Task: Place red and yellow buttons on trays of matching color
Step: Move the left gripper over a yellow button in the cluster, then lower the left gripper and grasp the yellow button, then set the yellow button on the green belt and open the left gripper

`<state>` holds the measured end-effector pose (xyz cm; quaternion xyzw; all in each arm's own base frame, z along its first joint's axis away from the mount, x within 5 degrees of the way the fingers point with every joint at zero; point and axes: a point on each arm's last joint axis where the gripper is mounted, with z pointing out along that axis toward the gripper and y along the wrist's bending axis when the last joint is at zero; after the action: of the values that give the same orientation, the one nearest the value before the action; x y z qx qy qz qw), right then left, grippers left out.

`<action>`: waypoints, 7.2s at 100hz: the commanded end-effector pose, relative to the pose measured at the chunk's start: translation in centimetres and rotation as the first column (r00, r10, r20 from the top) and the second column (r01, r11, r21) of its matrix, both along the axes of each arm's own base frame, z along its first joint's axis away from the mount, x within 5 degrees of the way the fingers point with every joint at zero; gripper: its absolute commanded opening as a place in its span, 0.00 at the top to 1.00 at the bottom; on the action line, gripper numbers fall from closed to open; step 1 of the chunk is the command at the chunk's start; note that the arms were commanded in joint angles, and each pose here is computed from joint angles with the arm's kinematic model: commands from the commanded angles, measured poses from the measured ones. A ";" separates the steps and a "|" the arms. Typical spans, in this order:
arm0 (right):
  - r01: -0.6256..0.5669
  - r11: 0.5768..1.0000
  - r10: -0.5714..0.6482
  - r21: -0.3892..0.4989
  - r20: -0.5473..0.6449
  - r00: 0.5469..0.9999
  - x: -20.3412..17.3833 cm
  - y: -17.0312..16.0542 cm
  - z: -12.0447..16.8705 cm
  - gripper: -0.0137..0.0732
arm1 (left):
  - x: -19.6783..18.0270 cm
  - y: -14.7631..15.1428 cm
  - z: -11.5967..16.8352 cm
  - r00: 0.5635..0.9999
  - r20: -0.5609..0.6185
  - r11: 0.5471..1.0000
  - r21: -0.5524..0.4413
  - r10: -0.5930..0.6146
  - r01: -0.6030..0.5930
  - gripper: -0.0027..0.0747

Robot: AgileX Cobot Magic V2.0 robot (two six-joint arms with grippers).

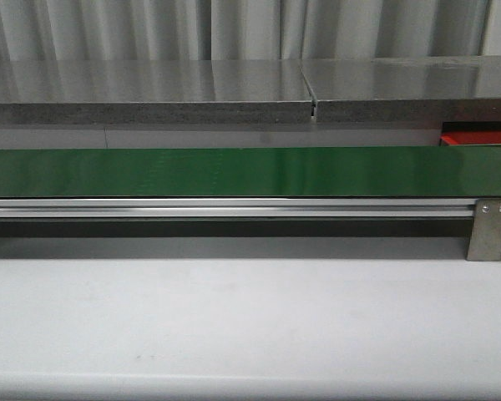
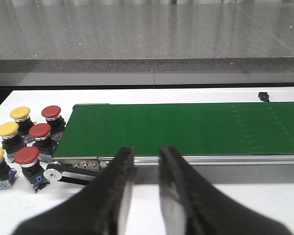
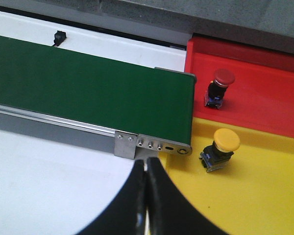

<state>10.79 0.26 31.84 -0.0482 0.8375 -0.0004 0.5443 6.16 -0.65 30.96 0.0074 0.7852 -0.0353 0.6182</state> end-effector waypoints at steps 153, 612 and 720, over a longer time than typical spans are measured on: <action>0.014 1.000 -0.012 -0.015 0.101 0.995 0.2 -0.1 1.5 0.98 | 22.8 19.4 1.0 0.648 -0.585 0.736 -0.123 0.488 -0.665 0.11; 0.014 1.000 -0.012 -0.015 0.101 0.995 0.2 -0.1 1.5 0.98 | 37.0 6.7 0.0 0.624 -0.779 0.992 -0.029 0.057 -0.127 0.42; 0.014 1.000 -0.012 -0.015 0.101 0.995 0.2 -0.1 1.5 0.98 | 36.4 7.5 2.8 0.656 -0.753 0.988 -0.133 -0.050 -0.077 0.19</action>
<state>10.78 0.26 31.84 -0.0486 0.8374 -0.0006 0.5445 43.97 5.65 30.02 -0.0520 0.9751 -0.0965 0.1927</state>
